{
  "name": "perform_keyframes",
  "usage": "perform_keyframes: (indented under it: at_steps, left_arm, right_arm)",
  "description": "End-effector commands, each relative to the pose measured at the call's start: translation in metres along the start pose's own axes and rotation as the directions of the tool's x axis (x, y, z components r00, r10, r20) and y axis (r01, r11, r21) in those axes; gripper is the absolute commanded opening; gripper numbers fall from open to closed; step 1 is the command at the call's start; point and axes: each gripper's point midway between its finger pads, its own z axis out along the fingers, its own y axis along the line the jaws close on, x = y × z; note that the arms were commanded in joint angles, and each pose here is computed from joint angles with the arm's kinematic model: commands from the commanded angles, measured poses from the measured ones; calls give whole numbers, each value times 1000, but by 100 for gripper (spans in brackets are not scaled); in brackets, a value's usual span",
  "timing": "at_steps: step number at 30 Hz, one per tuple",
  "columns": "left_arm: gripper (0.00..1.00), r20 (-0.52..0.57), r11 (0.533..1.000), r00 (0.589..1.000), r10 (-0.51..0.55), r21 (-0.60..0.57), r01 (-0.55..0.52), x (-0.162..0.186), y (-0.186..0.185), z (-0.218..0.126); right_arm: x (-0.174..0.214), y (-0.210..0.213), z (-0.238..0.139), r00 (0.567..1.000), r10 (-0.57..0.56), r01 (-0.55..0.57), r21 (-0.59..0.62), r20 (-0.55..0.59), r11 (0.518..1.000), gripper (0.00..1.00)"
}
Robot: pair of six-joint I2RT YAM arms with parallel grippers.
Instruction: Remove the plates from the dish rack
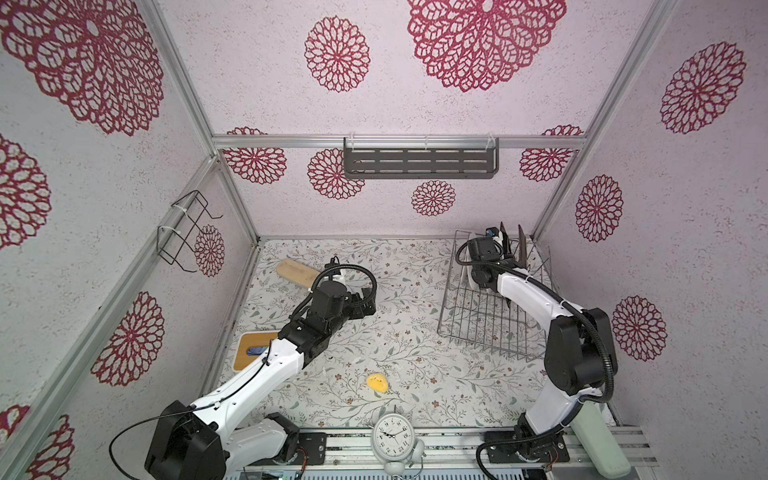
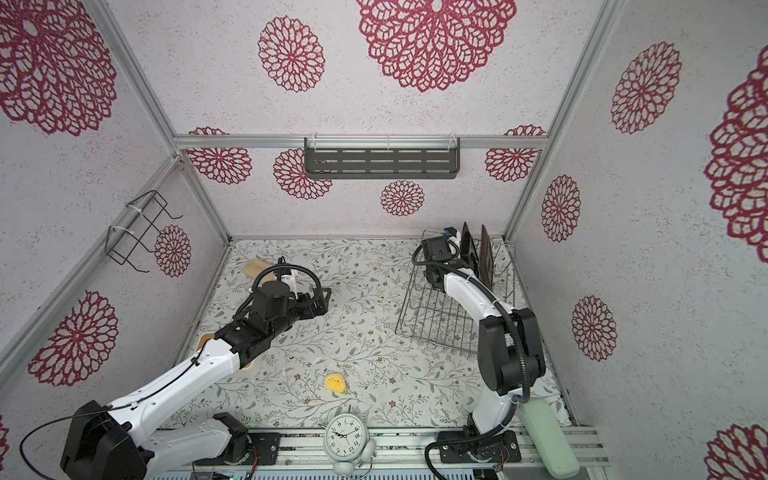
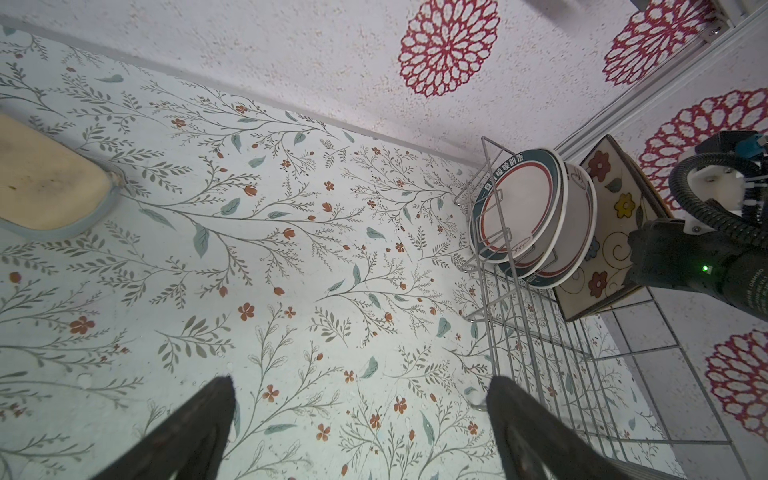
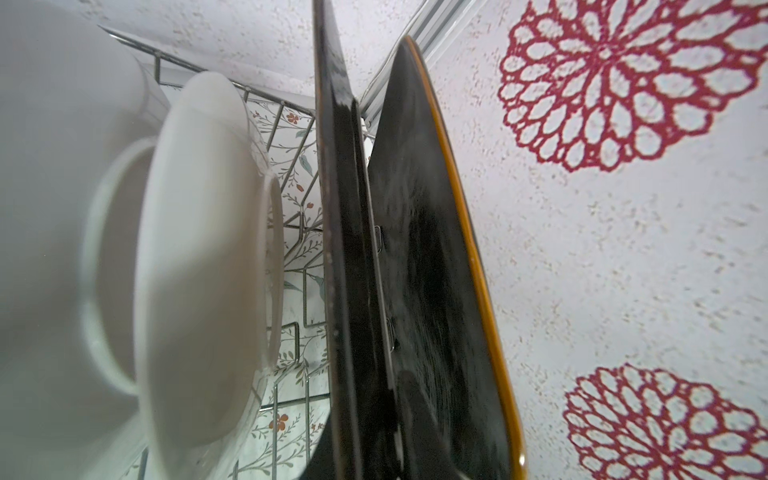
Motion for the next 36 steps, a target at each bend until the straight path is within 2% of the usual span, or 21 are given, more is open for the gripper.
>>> perform_keyframes:
  at_steps: [1, 8, 36]
  left_arm:
    - [99, 5, 1000, 1000, 17, 11, -17, 1, -4, -2]
    - [99, 3, 1000, 1000, 16, 8, -16, 2, -4, -2]
    - [99, -1, 1000, 1000, 21, 5, -21, 4, -5, -1]
  right_arm:
    - [-29, -40, -19, 992, 91, -98, 72, 87, 993, 0]
    - [-39, -52, -26, 988, 95, -111, 121, 125, 987, 0]
    - [-66, -71, -56, 962, 120, -159, 148, 245, 976, 0]
